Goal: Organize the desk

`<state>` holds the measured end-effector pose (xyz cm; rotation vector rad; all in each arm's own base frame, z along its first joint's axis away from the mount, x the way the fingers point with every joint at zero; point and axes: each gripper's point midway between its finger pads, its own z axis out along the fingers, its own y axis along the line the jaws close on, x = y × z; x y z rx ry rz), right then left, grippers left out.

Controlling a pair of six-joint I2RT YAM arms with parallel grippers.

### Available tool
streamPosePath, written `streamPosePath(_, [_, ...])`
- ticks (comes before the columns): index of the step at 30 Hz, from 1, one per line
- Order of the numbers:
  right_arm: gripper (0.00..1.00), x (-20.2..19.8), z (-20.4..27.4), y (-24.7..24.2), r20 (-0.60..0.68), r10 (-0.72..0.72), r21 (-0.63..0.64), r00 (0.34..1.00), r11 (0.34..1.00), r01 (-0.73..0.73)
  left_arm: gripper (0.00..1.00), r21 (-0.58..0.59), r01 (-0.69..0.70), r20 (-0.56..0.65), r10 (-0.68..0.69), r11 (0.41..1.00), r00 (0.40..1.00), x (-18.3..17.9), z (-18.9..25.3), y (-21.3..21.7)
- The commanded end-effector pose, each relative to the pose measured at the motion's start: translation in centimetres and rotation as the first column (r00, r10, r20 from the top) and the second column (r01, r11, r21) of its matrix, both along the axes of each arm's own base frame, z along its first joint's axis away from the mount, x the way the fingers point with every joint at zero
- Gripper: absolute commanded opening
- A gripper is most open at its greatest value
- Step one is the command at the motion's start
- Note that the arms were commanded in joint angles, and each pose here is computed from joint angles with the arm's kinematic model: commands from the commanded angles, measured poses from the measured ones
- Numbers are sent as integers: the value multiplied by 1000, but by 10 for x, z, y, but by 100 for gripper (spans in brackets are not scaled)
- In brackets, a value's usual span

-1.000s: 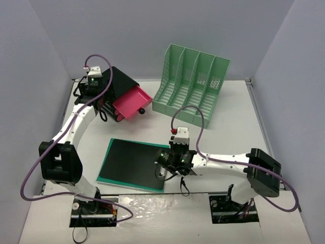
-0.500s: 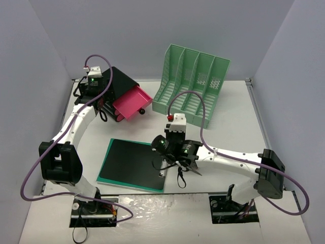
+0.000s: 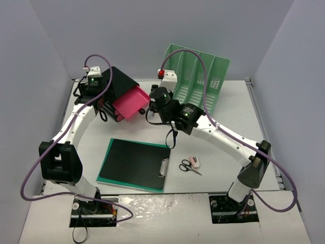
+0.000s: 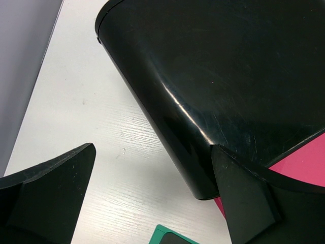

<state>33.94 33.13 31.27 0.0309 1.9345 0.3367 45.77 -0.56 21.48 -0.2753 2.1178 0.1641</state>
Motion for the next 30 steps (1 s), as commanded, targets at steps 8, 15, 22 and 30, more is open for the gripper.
streamPosePath(8, [0,38,3,95,-37,385,226,922,902,-368,97,2,-15,43,14,1000,999,-5,20,5])
streamPosePath(15, [0,69,28,111,19,440,352,898,838,-417,97,1,-12,46,12,1000,999,-5,21,4])
streamPosePath(22, [0,95,41,111,49,443,469,895,781,-412,97,5,-12,42,12,1000,999,-7,20,5])
streamPosePath(30, [0,111,16,125,50,463,547,885,729,-412,97,4,-13,36,12,1000,999,-9,18,5])
